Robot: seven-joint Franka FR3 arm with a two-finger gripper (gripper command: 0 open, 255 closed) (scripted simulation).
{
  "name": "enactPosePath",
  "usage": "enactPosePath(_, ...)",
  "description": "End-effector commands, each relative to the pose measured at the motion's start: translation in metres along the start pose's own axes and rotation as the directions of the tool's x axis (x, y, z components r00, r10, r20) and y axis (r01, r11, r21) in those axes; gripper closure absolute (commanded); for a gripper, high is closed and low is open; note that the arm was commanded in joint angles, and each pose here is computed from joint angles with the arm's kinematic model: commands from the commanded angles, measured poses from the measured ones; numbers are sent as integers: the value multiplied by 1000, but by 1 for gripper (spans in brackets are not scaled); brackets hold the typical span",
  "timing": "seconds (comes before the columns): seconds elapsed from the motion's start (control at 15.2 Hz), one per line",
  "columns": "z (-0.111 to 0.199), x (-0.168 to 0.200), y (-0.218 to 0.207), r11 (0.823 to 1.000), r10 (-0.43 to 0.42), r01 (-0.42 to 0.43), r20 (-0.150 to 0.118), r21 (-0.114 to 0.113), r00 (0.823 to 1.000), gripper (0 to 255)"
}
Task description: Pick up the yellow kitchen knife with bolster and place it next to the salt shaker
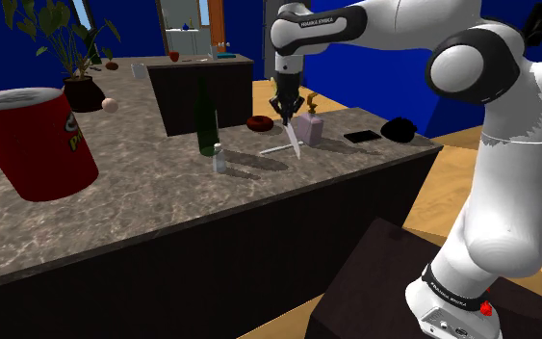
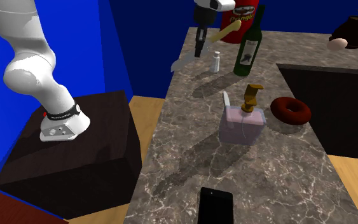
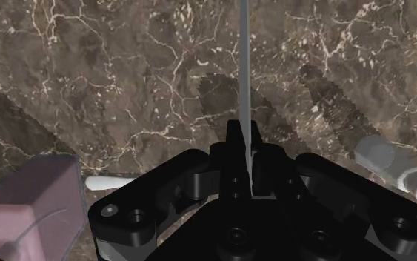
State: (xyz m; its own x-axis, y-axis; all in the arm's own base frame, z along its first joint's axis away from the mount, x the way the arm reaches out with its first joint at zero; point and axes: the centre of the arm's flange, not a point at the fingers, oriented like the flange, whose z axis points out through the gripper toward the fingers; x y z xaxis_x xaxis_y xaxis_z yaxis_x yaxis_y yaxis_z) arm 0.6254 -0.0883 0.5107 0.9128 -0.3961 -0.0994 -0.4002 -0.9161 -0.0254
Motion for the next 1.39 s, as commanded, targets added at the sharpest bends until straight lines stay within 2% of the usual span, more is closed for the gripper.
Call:
enactPosePath(0.0,1,-3,-27,1000,1,-1,1,0,1000,255)
enactPosePath(0.92,8,-26,-209,1000,1,-1,1,0,1000,255)
enactPosePath(1.32,40,-23,-208,1000,1,-1,1,0,1000,255)
